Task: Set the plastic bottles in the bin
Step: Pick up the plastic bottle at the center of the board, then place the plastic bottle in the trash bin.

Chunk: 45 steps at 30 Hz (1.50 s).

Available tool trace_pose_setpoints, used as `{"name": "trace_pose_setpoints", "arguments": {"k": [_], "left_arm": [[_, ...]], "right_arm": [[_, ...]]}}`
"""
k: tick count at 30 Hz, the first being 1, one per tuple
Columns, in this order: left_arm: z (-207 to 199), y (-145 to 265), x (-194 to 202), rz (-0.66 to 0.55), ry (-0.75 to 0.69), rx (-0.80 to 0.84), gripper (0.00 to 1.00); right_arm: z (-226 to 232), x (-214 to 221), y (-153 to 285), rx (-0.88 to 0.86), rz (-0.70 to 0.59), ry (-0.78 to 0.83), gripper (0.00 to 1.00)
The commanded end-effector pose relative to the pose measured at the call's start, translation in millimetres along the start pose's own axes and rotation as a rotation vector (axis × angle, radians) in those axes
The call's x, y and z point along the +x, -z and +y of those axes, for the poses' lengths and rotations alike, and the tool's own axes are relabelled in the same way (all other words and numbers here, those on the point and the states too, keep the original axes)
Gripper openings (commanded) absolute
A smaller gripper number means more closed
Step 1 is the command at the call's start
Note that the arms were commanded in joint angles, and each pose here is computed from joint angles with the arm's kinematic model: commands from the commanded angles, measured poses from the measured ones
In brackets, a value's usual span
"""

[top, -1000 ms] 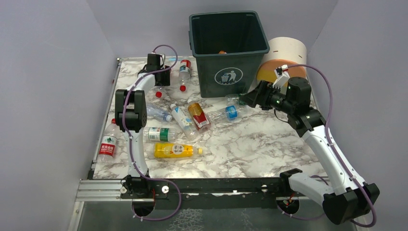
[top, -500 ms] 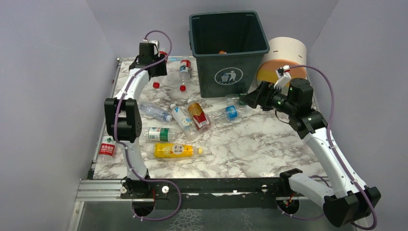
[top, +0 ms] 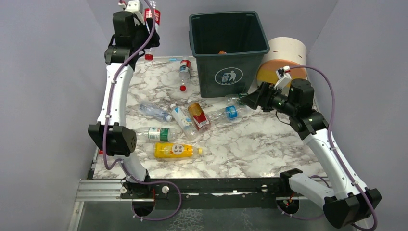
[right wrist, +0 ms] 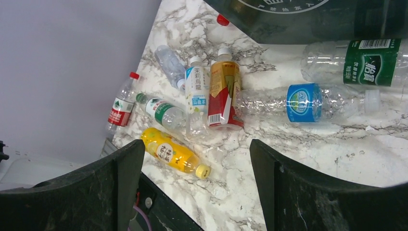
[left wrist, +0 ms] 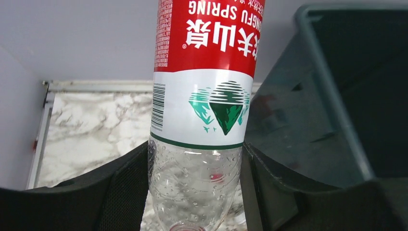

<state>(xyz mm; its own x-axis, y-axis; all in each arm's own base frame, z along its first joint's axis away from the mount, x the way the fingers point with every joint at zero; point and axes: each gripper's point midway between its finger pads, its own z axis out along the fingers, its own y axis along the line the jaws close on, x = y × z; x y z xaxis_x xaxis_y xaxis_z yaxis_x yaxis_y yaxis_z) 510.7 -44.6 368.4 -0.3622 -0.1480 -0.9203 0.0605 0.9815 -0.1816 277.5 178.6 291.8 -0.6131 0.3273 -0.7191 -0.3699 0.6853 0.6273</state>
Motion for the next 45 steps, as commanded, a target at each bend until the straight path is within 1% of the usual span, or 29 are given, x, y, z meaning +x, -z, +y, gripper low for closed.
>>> {"name": "trace_pose_setpoints", "arguments": {"k": [1,6,10,16,21,27,32,36,40,42,45], "left_arm": [[-37.3,47.7,-52.4,-0.106,0.058,0.158,0.65],[-73.0,66.2,-92.4,-0.204,0.124,0.332,0.65],[-97.2,68.3,-112.7,-0.258,0.191,0.474,0.65],[-125.7,59.1,-129.6,-0.332,0.276,0.631,0.64],[-155.3,46.5,-135.1,-0.374,0.328,0.750,0.64],[-193.2,25.5,-134.6,-0.435,0.342,0.829,0.64],[-222.6,1.8,-125.5,-0.468,0.335,0.861,0.64],[-232.2,-22.0,-109.0,-0.462,0.333,0.855,0.64],[-233.6,-42.8,-94.9,-0.454,0.339,0.851,0.65],[-234.4,-51.0,-89.4,-0.444,0.339,0.854,0.68],[-234.7,-58.0,-83.4,-0.430,0.339,0.858,0.76]], "right_arm": [[10.8,-1.3,8.4,-0.036,-0.001,-0.002,0.83],[12.3,-0.6,9.0,-0.043,0.002,-0.006,0.83],[14.6,-1.6,10.9,-0.048,-0.003,-0.009,0.83],[14.9,-1.4,11.9,-0.046,-0.002,-0.013,0.83],[15.8,-1.7,13.3,-0.046,-0.005,-0.015,0.83],[16.0,-0.8,16.3,-0.042,-0.006,-0.013,0.83],[17.4,-0.5,19.7,-0.040,-0.009,-0.013,0.83],[18.2,-1.0,22.6,-0.037,-0.014,-0.008,0.83],[17.5,1.3,23.0,-0.036,-0.009,-0.012,0.83],[17.5,1.0,22.7,-0.037,-0.009,-0.014,0.83],[17.7,1.1,22.8,-0.036,-0.007,-0.013,0.83]]}}
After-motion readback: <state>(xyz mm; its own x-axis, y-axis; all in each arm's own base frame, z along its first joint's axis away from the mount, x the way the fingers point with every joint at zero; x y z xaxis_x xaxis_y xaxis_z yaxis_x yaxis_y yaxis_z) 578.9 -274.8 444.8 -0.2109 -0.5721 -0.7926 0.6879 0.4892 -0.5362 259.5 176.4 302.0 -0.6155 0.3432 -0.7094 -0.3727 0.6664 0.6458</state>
